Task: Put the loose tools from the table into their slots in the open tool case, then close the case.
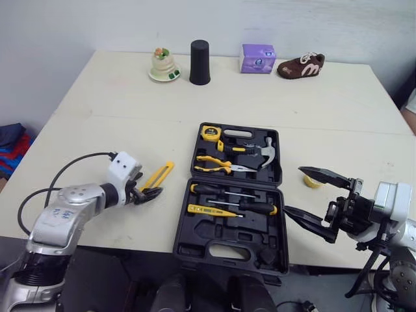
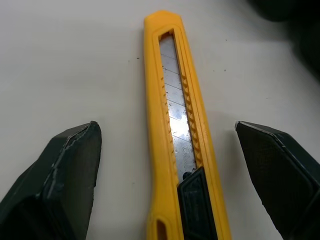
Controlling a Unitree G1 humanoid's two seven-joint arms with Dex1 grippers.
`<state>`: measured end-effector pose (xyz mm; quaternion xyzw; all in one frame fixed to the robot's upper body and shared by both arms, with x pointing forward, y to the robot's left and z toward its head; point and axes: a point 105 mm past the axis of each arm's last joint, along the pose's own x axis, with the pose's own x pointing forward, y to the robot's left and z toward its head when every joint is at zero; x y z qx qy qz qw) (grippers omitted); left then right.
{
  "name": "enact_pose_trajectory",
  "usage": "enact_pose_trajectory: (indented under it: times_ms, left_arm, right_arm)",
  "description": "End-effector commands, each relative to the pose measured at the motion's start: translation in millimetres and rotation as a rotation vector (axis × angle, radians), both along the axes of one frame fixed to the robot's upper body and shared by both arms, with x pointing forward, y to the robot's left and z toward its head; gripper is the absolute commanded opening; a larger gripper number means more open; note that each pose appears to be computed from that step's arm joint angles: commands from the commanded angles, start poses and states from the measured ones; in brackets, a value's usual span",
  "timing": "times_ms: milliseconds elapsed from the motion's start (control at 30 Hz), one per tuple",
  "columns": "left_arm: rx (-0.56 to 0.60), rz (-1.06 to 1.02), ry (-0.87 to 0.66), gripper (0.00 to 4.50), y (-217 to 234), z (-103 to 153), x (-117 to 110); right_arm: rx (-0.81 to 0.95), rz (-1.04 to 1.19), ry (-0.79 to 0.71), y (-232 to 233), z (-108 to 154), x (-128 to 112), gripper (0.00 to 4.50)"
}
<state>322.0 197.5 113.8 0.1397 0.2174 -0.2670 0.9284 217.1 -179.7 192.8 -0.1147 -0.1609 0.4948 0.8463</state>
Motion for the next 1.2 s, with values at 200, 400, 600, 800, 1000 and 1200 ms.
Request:
enact_pose_trajectory:
  times_ms: [200, 400, 600, 800, 1000, 1200]
  left_arm:
    - [-0.002, 0.01, 0.071, 3.29, -4, -16, 0]
    - [0.02, -0.008, 0.038, 1.25, -1, -13, -1]
    - [0.064, -0.288, -0.257, 1.25, -10, 41, -2]
    - [-0.137, -0.761, -0.23, 1.25, -60, 71, -47]
    - [-0.137, -1.074, -0.073, 1.25, -111, 58, -78]
    - [-0.067, -1.172, -0.055, 1.25, -154, 36, -79]
  right_arm:
    - [-0.029, -0.021, -0.031, -5, -2, -5, 4.5]
    - [-0.049, -0.039, -0.031, -12, -6, -8, 4.5]
    - [-0.066, -0.067, -0.013, -23, -11, -13, 4.5]
    - [-0.094, -0.052, 0.032, -31, -14, -20, 4.5]
    - [-0.18, -0.027, 0.109, -40, -27, -37, 4.5]
    - [-0.198, -0.059, 0.12, -44, -31, -43, 4.5]
